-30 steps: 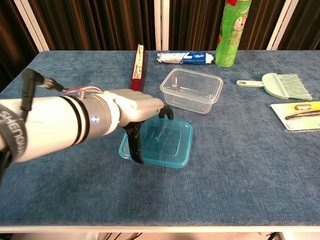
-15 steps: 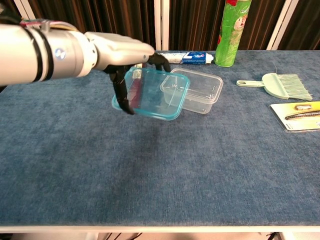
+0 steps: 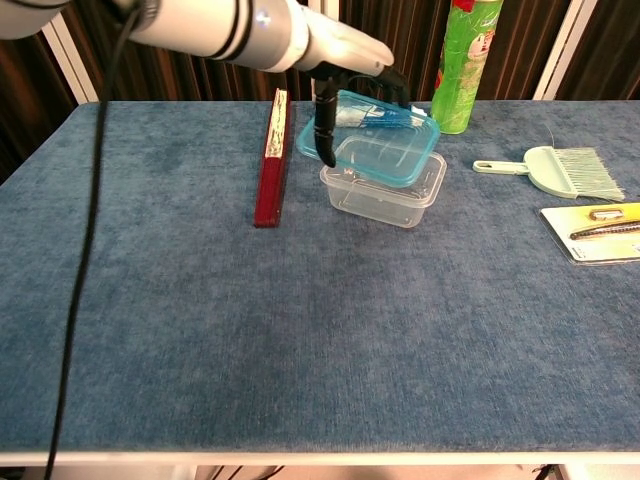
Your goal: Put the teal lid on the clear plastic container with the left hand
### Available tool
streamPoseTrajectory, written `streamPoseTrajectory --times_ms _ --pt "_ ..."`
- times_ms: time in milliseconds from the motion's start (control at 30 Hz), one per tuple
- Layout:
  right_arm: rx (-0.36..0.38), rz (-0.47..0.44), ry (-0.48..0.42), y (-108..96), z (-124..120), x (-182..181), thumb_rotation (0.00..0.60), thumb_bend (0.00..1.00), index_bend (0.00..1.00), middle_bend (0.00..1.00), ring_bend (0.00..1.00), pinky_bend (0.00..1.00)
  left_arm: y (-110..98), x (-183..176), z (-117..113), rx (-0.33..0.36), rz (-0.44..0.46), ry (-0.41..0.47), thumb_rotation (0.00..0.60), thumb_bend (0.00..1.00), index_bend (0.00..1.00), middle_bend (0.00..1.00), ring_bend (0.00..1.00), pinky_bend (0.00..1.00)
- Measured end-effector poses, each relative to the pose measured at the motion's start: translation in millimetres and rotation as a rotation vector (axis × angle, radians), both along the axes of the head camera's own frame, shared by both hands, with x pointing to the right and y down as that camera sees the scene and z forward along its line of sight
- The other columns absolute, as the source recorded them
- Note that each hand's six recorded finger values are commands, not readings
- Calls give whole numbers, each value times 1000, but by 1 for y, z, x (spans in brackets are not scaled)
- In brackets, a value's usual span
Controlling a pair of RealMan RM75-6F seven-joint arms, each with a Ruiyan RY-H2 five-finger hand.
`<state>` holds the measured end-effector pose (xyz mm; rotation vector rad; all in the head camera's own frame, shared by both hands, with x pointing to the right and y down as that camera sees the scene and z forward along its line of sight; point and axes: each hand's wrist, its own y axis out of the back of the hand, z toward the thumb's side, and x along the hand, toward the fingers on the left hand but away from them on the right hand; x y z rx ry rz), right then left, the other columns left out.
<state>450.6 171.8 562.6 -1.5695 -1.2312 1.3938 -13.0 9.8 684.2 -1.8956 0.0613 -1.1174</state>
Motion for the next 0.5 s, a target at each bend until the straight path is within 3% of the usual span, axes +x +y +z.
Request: streamPoseTrajectory --times_ms 233,500 --pt "-8 12 1 1 2 2 600 30 0 0 0 0 -5 23 15 -78 -6 -24 600 117 277 221 58 35" --pt "-16 17 -4 0 5 3 600 31 0 0 0 0 -8 32 28 -88 0 -49 600 116 276 215 52 21"
